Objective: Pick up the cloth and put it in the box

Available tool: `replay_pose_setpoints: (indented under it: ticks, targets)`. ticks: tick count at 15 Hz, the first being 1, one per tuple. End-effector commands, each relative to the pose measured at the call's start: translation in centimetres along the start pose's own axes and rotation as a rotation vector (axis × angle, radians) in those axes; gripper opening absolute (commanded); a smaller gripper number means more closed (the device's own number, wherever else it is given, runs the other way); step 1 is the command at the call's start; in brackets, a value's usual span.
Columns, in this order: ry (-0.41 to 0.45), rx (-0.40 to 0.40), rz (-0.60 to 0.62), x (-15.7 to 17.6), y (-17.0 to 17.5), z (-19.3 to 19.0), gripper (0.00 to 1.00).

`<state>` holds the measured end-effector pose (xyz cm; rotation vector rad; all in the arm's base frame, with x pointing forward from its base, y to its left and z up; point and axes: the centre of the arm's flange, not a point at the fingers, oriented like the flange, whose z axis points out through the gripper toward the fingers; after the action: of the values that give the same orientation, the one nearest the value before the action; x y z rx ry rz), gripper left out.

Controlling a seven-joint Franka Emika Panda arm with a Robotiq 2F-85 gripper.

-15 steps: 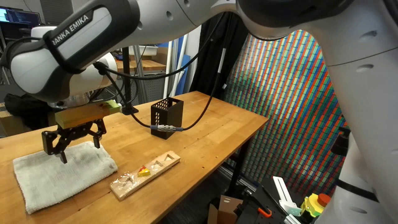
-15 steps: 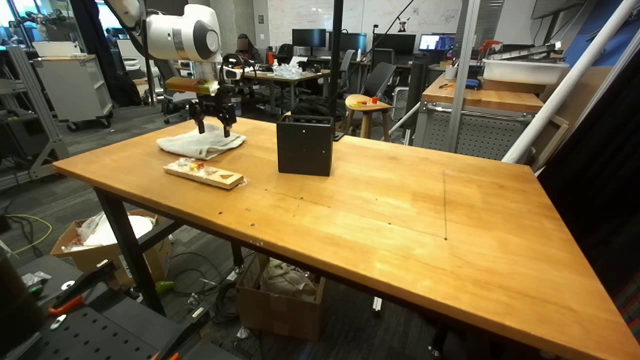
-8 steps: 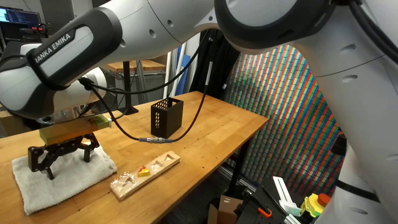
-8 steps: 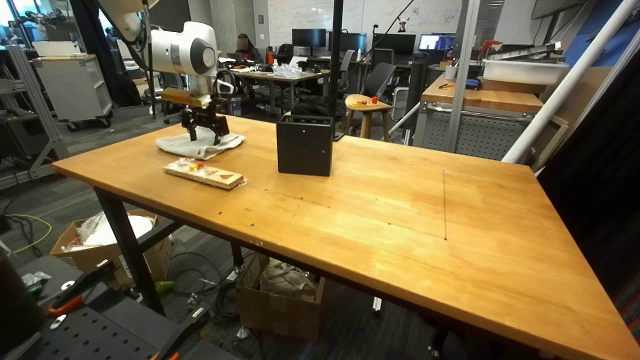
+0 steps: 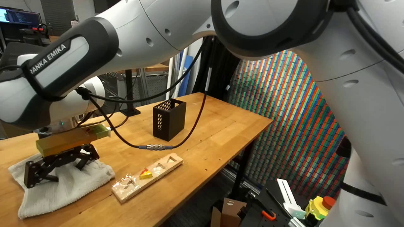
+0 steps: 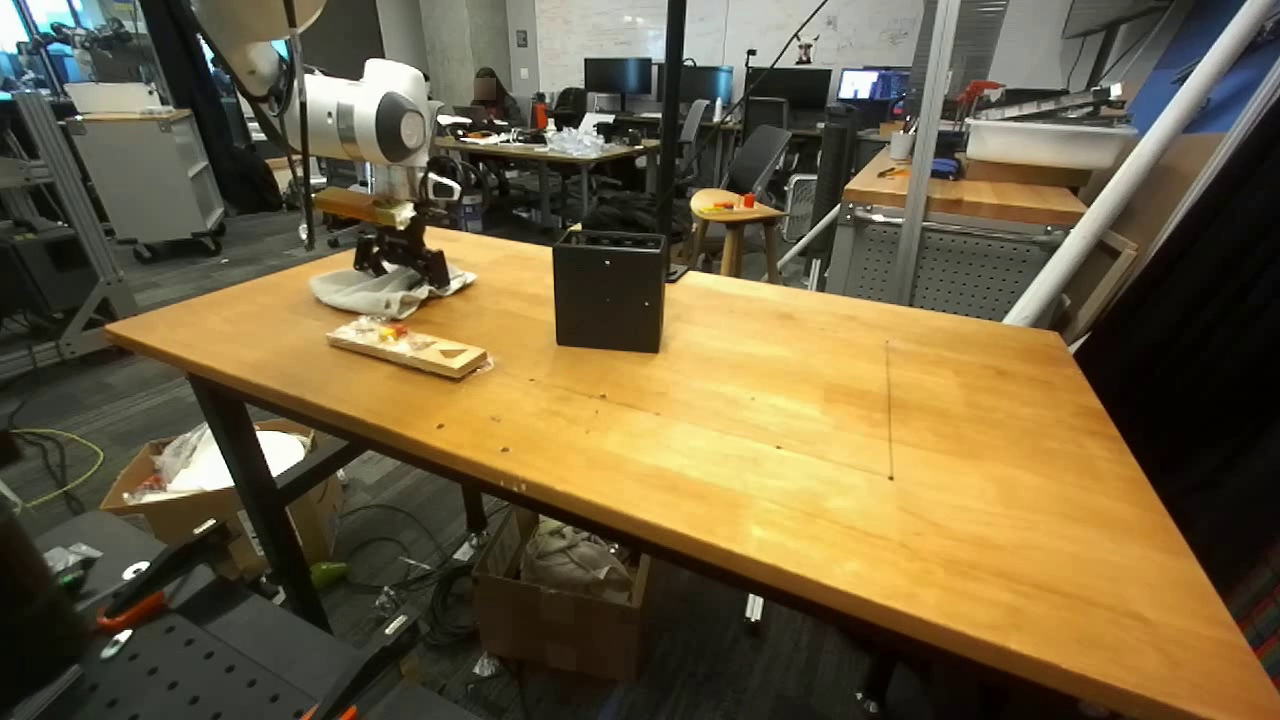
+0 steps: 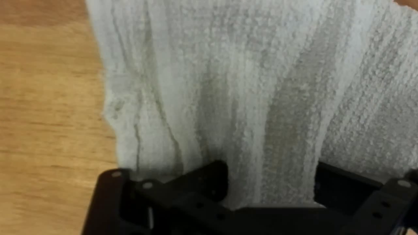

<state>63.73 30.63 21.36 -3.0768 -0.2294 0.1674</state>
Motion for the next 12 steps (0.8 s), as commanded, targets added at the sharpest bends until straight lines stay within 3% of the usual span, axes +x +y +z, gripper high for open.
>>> replay_pose_setpoints:
  ticks: [1, 6, 12]
  targets:
    - [-0.012, -0.002, 0.012, -0.4, -0.5, 1.3, 0.34]
    - [-0.008, -0.023, 0.013, -0.4, -0.5, -0.1, 0.02]
    - [-0.004, -0.043, 0.031, -0.2, 0.9, -2.7, 0.02]
